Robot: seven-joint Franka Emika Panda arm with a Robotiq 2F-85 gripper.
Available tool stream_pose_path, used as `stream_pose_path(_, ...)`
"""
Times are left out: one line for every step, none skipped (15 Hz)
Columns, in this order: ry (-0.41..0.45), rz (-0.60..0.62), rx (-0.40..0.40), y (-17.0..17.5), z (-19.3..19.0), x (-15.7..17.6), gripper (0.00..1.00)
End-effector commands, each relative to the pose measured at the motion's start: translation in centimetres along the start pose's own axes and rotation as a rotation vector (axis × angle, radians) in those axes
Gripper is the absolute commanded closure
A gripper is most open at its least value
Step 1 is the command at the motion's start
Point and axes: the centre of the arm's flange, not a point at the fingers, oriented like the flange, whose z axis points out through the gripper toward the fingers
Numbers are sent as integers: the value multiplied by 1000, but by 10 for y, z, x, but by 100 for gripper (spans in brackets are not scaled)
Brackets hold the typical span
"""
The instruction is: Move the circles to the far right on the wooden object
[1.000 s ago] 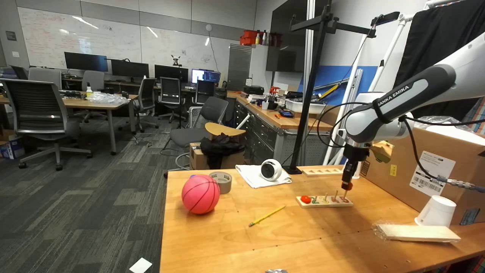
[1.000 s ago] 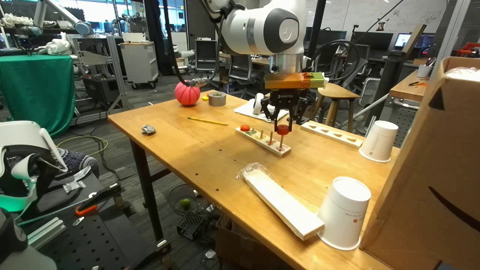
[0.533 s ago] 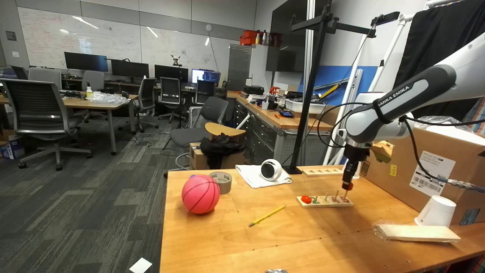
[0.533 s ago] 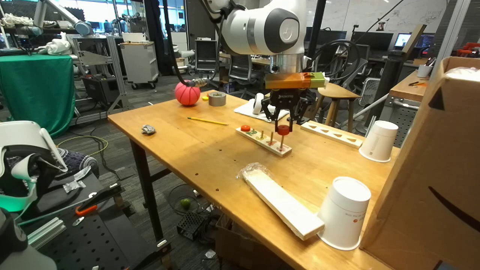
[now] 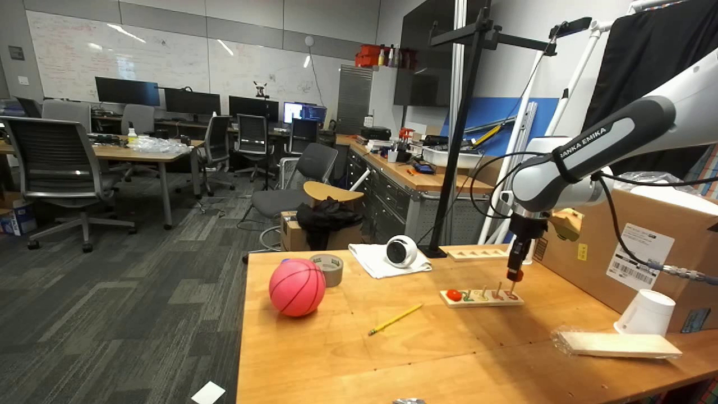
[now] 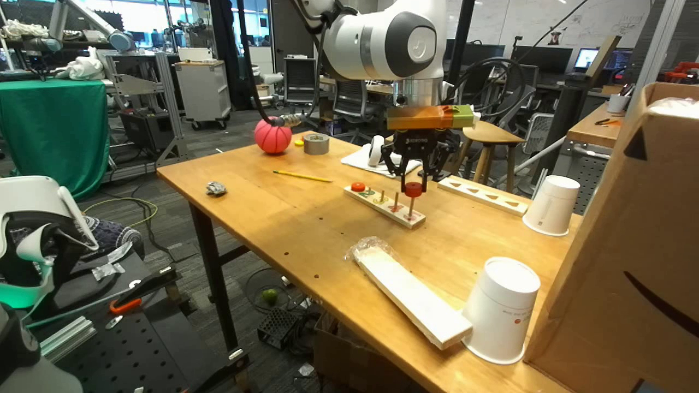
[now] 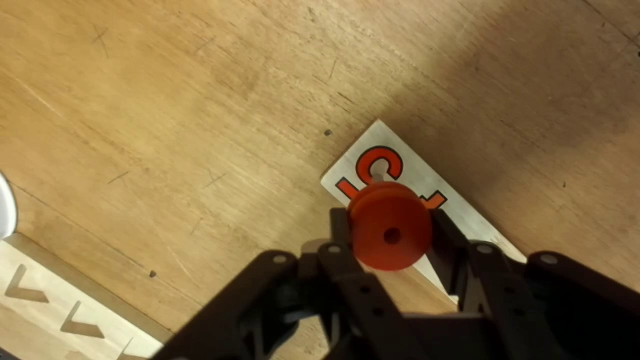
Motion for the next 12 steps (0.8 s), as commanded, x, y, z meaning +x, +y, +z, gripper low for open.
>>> stream_pose_path(-4, 5, -25, 5, -7, 2, 79)
stream_pose_path(-4, 5, -26, 4, -8, 3, 79)
stream_pose_path(-4, 5, -28, 4, -9, 3, 79)
stream_pose_path(-4, 6, -32, 4, -11, 3, 79)
stream_pose_path(-5, 7, -35, 4, -13, 3, 79)
stream_pose_path(-5, 9, -38, 4, -14, 3, 79)
stream_pose_path(-7, 11, -42, 4, -15, 3, 79)
stream_pose_path(-9, 13, -46, 4, -16, 3, 79)
stream_pose_path(-10, 15, -48, 4, -16, 3, 79)
stream_pose_path(-12, 18, -48, 5, -15, 2, 79)
stream_pose_path(-12, 20, -47, 5, -15, 2, 79)
stream_pose_path(-12, 21, -44, 4, -14, 2, 79)
